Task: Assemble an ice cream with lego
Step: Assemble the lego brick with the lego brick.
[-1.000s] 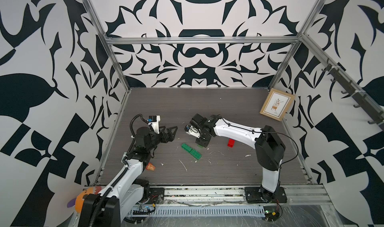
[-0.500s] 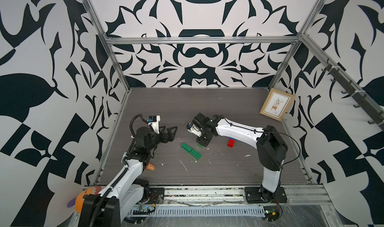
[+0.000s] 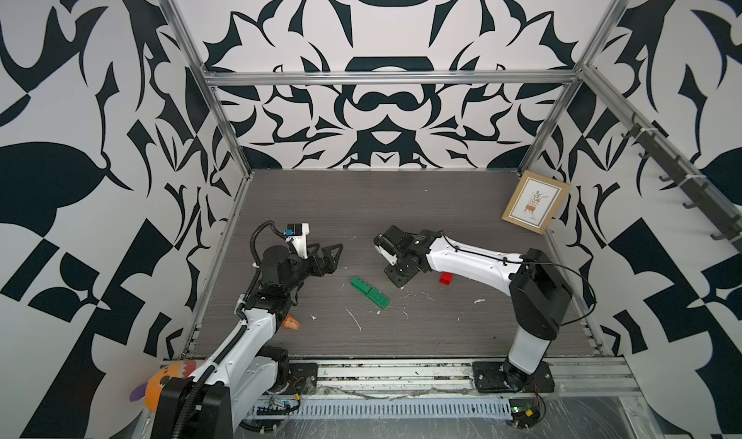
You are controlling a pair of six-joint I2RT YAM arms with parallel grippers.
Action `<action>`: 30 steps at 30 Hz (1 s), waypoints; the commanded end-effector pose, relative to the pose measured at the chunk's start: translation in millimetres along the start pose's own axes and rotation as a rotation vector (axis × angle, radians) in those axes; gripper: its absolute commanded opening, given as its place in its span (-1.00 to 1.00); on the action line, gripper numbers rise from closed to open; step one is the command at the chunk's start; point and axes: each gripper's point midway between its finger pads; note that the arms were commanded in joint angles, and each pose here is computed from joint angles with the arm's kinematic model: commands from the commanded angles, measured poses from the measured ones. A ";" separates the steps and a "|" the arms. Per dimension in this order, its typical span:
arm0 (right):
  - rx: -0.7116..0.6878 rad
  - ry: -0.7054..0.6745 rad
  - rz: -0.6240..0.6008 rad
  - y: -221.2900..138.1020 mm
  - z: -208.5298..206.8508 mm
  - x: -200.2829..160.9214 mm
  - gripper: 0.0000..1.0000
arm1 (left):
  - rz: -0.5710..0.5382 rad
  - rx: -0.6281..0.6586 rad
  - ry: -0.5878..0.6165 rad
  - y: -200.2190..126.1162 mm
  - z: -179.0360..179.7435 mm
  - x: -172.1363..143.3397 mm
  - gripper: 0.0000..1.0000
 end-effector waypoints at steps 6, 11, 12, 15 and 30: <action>-0.079 0.130 -0.001 -8.2 -22.3 -23.2 -1.00 | -0.010 -0.012 0.008 -0.4 -3.0 2.6 0.99; -0.052 0.152 -0.043 -4.0 -16.5 -18.8 -0.89 | -0.007 -0.012 0.007 -0.1 -2.7 1.7 0.98; -0.049 0.155 -0.050 -3.8 -15.9 -17.9 -0.77 | -0.008 -0.011 0.008 -0.2 -2.5 1.8 0.98; -0.073 0.163 -0.086 -6.1 -21.1 -13.4 -0.34 | -0.010 -0.010 0.010 -0.6 -2.8 2.1 0.98; 0.001 0.112 -0.255 -64.1 -10.3 10.7 0.13 | -0.011 -0.009 0.010 -0.5 -2.4 2.5 0.99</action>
Point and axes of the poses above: each gripper's point midway between its finger pads, its own y axis out along the fingers, its own z axis along the line the jaws close on, x = y × z, and after that the axes turned 15 degrees about y, right-handed
